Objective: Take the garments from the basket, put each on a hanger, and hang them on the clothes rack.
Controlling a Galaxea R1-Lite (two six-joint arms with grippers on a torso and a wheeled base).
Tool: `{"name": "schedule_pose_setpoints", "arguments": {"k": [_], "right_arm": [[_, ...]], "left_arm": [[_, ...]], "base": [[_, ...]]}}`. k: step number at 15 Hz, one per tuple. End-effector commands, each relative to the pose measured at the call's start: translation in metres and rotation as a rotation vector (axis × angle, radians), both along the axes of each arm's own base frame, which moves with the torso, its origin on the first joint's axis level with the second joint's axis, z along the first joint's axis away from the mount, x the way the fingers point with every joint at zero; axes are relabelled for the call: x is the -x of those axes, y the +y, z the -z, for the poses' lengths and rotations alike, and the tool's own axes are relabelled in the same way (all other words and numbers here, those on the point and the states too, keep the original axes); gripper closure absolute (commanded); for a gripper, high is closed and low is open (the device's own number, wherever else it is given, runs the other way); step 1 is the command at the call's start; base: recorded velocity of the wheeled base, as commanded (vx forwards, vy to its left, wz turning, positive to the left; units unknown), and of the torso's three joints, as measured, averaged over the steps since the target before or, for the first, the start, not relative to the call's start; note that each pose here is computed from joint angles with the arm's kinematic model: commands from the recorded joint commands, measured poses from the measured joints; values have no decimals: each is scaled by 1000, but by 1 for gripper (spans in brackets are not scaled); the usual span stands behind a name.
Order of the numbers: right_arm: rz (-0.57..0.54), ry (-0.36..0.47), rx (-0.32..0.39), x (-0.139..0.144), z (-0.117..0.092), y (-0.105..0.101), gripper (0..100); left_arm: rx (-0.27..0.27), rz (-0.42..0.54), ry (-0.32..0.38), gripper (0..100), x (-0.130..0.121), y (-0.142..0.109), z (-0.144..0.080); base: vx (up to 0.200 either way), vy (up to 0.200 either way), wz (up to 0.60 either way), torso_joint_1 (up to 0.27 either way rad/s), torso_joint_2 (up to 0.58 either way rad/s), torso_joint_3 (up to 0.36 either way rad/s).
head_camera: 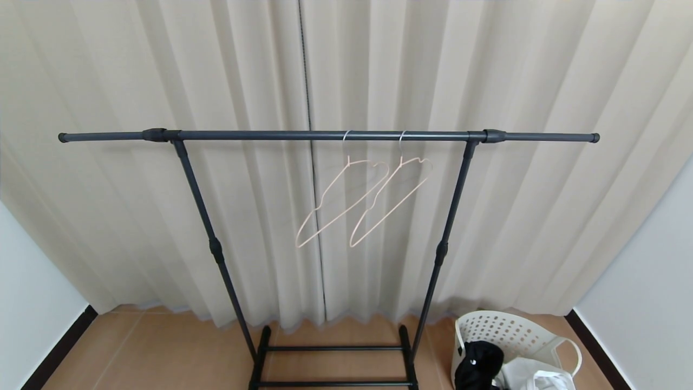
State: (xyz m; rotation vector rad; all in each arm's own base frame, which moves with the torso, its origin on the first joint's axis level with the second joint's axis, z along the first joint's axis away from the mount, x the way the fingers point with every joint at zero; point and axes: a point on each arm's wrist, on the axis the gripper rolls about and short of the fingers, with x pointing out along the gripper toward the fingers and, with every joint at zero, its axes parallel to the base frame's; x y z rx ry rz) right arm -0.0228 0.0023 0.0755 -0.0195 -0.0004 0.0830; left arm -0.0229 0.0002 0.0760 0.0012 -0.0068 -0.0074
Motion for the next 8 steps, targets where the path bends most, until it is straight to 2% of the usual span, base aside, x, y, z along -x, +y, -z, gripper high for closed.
{"name": "schedule_pose_setpoints", "arguments": {"k": [1, 8], "right_arm": [[0, 0, 0, 0, 0, 0, 0], [-1, -1, 2, 0, 0, 0, 0]], "left_arm": [[1, -1, 1, 0, 0, 0, 0], [-2, 0, 1, 0, 0, 0, 0]], "base": [[0, 0, 0, -144, 330, 183], [0, 0, 0, -144, 355, 197]]}}
